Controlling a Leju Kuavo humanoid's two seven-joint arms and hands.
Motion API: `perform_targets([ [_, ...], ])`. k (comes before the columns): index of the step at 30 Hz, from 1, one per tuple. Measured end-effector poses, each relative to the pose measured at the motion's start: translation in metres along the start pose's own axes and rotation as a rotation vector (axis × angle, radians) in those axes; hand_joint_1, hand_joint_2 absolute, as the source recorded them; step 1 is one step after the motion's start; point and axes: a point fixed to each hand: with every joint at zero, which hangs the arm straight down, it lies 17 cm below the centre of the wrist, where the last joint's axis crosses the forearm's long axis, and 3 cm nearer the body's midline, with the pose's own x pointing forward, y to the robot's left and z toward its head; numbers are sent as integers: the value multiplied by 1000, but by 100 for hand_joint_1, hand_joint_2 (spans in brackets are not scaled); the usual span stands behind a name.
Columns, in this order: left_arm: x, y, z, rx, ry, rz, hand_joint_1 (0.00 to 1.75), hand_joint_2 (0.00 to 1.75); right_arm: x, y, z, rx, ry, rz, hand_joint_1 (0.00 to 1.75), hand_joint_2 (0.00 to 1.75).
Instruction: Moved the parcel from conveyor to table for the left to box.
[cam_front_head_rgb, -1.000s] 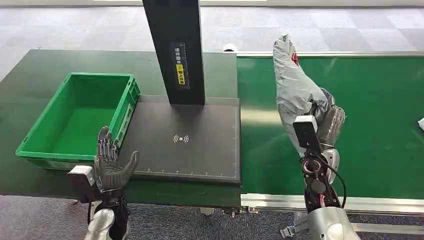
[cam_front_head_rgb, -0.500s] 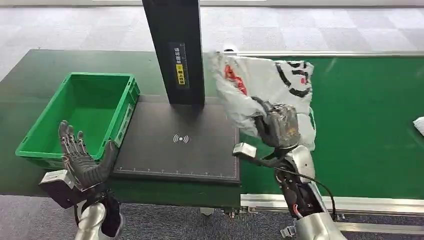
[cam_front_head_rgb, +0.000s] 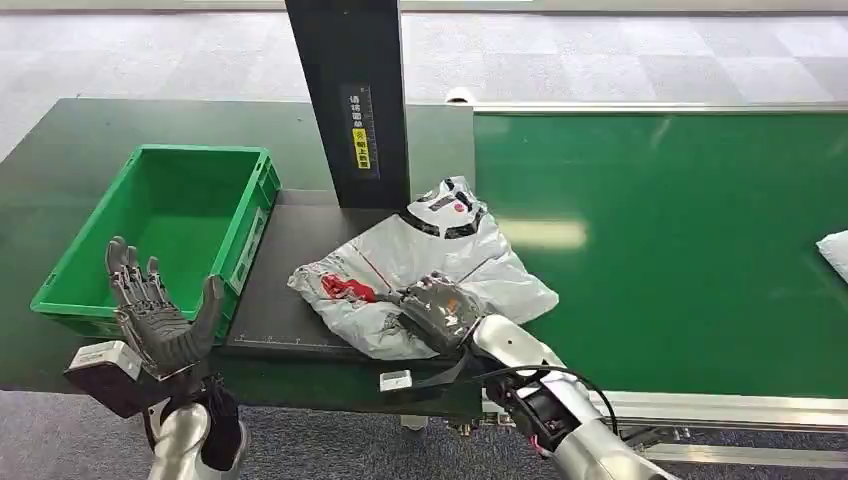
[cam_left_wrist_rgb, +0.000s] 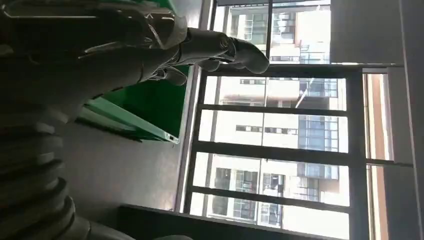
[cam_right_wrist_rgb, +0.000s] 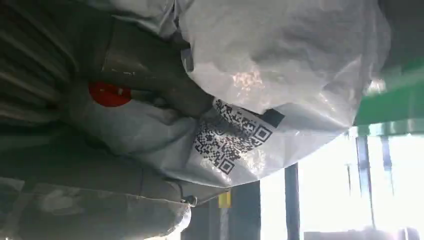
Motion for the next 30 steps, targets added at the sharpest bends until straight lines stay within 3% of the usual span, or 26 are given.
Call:
perform_targets([
  [2,-1,-1,-1,0,1,3,0,175,1,21,1,93,16,-5,175,175],
  [5,-4,-2,0,-3,9,3,0,175,5,25,-2,88,20,-21,175,175],
  [6,-4,-3,1,-5,12,3,0,175,5,19,-4,56,23,-46,155,175],
  [7,-6,-3,3,-7,17,4,0,175,5,13,-7,21,28,-83,77,175],
  [8,-7,-3,4,-10,20,7,0,175,7,8,-9,1,27,-142,51,175],
  [9,-8,-4,5,-15,24,10,0,175,9,3,-11,-16,23,-232,51,175],
  [10,-8,-6,6,-20,27,13,0,175,12,-2,-12,-28,14,-344,10,175],
  [12,-11,-9,8,-31,34,17,0,175,17,-12,-14,-60,-4,-544,10,175],
  [13,-12,-10,9,-33,38,17,0,175,16,-17,-14,-77,-7,-609,0,175],
  [14,-14,-11,9,-35,43,17,0,175,16,-22,-14,-96,-10,-684,0,175],
  [19,-21,-13,12,-45,60,16,0,175,7,-45,-12,-193,-12,-893,0,175],
  [30,-29,-20,16,-63,83,19,0,175,-7,-65,-8,-276,-7,-974,0,175],
])
